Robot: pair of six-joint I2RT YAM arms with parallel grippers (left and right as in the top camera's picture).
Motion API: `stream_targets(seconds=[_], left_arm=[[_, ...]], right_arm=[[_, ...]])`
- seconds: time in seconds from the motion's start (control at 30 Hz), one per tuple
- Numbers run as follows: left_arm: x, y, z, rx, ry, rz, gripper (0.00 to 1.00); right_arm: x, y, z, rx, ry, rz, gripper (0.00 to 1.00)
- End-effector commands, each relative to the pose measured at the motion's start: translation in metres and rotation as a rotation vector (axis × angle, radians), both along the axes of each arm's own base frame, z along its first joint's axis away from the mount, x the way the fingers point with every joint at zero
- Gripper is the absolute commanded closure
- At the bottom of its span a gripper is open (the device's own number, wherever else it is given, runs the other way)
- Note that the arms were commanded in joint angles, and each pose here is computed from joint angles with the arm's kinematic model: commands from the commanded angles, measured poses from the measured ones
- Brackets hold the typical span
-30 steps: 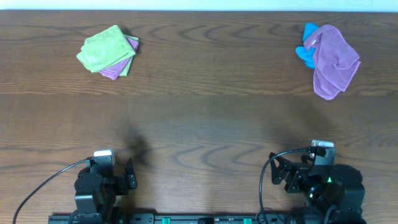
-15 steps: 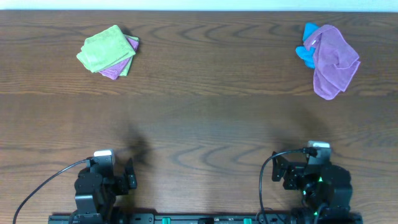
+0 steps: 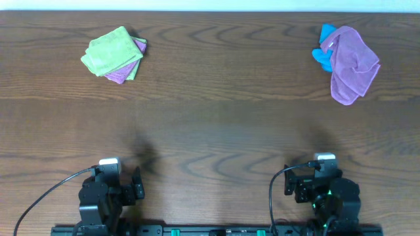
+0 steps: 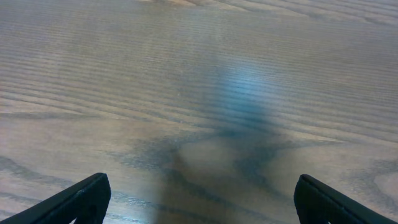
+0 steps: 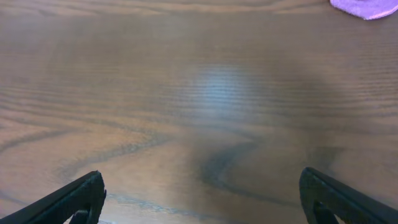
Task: Fold the cloth
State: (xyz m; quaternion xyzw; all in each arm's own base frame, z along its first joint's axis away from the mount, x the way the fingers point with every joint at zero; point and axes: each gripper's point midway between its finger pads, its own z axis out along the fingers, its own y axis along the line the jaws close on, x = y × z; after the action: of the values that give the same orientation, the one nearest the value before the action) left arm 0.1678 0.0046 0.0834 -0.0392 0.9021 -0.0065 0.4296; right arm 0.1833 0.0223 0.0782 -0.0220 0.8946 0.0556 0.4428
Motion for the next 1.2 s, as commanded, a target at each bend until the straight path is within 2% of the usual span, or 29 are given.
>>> stream_targets(seconds=[0.0,1.17], left_arm=[[-0.0080,0.0034,-0.0189,0.029,0.065,0.003,0.05],[-0.0080,0.0034,-0.0189,0.029,0.065,0.002,0.05]], right_arm=[[0.0004,-0.0033,-0.0072,-0.031,-0.004,0.002,0.01],[0.0013,-0.0053,-0.0081,-0.064,-0.018,0.012,0.01]])
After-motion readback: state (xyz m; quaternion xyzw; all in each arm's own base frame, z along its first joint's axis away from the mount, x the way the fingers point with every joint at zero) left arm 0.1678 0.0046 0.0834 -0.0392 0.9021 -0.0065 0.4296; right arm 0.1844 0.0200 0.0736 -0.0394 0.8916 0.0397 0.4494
